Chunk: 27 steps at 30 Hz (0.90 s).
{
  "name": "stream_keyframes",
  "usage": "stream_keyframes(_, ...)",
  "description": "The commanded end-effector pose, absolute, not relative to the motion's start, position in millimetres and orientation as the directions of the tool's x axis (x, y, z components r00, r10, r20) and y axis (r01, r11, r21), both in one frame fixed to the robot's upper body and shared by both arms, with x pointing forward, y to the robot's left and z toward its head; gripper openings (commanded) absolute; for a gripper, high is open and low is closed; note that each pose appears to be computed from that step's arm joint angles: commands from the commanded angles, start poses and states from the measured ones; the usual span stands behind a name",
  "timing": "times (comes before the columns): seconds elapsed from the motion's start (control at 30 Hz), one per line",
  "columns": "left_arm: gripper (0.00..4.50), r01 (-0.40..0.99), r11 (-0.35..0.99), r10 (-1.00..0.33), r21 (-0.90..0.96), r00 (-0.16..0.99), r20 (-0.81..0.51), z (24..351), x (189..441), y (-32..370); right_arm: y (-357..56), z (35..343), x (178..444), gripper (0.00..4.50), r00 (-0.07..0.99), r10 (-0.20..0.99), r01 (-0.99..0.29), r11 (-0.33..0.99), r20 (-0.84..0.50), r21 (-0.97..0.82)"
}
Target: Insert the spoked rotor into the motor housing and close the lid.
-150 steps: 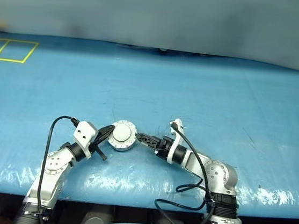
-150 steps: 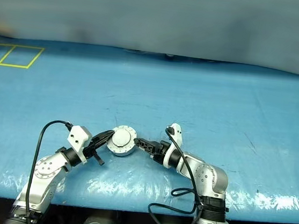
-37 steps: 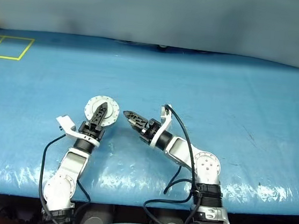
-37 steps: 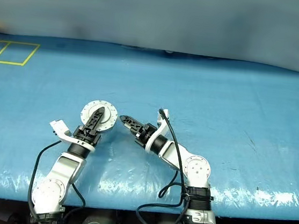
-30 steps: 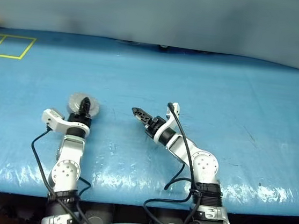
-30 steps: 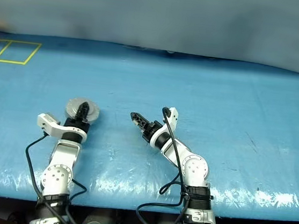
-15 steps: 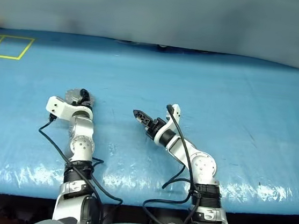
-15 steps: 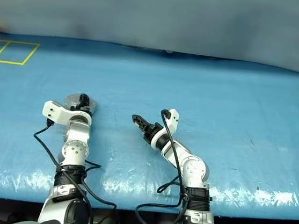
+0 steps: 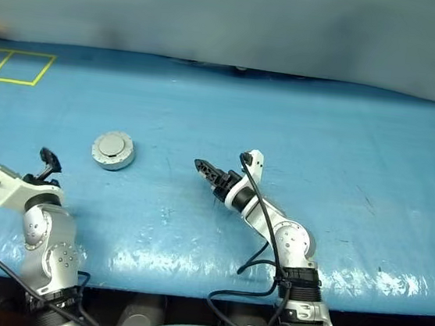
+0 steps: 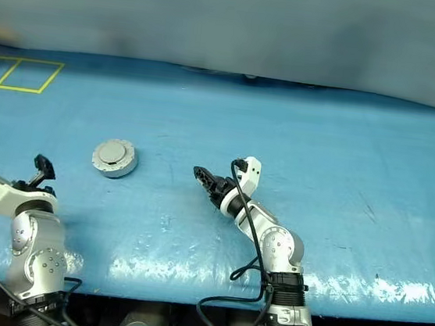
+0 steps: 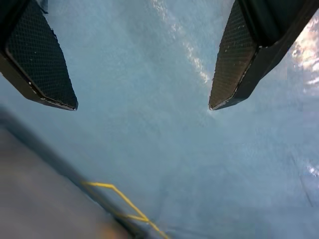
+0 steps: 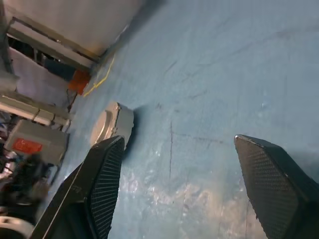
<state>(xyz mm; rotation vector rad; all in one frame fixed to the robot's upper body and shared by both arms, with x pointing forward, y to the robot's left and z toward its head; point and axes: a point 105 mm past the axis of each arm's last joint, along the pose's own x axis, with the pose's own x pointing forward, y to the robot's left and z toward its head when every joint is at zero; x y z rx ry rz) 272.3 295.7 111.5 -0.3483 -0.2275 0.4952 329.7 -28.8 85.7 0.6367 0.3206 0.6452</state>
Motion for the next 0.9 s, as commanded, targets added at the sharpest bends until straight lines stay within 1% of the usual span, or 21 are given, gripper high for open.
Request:
stream_keyframes(0.03,4.47,0.026,0.992,0.016,-0.121,0.943,0.333,150,282,222,-45,108,334,3.70,0.790,0.612,-0.579,0.727,0.036,0.367)
stream_keyframes(0.07,4.47,0.180,0.983,-0.164,-0.025,0.937,0.309,146,280,196,-50,106,334,3.70,0.779,0.626,-0.601,0.732,0.031,0.321)
stream_keyframes(0.1,4.47,0.313,0.948,-0.316,0.055,0.911,0.266,140,276,175,-56,104,334,3.70,0.771,0.637,-0.619,0.742,0.018,0.258)
stream_keyframes(0.13,4.47,0.408,0.908,-0.419,0.098,0.881,0.220,133,272,160,-62,103,333,3.70,0.760,0.650,-0.637,0.742,0.010,0.208)
stream_keyframes(0.17,4.47,0.464,0.877,-0.479,0.121,0.857,0.187,128,269,151,-68,103,332,3.70,0.749,0.663,-0.654,0.738,0.002,0.164)
stream_keyframes(0.23,4.47,0.533,0.823,-0.558,0.196,0.824,0.101,110,271,141,-89,96,334,3.70,0.745,0.664,-0.666,0.746,-0.064,-0.010)
stream_keyframes(0.3,4.47,0.552,0.782,-0.586,0.289,0.809,0.041,95,276,138,-106,89,336,3.70,0.748,0.654,-0.664,0.738,-0.111,-0.120)
stream_keyframes(0.43,4.47,0.575,0.737,-0.619,0.356,0.786,0.013,80,284,133,-123,87,336,3.70,0.740,0.663,-0.673,0.726,-0.115,-0.144)
stream_keyframes(0.5,4.47,0.600,0.718,-0.644,0.351,0.765,0.010,75,285,128,-127,85,334,3.70,0.729,0.673,-0.685,0.712,-0.129,-0.156)
stream_keyframes(0.63,4.50,0.661,0.677,-0.695,0.323,0.719,-0.015,68,279,122,-128,88,334,4.48,0.729,0.672,-0.685,0.707,-0.133,-0.176)
stream_keyframes(0.73,4.50,0.665,0.679,-0.698,0.310,0.716,-0.009,67,279,122,-130,88,339,4.48,0.757,0.640,-0.652,0.732,-0.127,-0.198)
stream_keyframes(0.9,4.50,0.682,0.679,-0.708,0.273,0.707,-0.006,67,277,122,-125,92,339,4.48,0.768,0.635,-0.640,0.752,-0.084,-0.158)
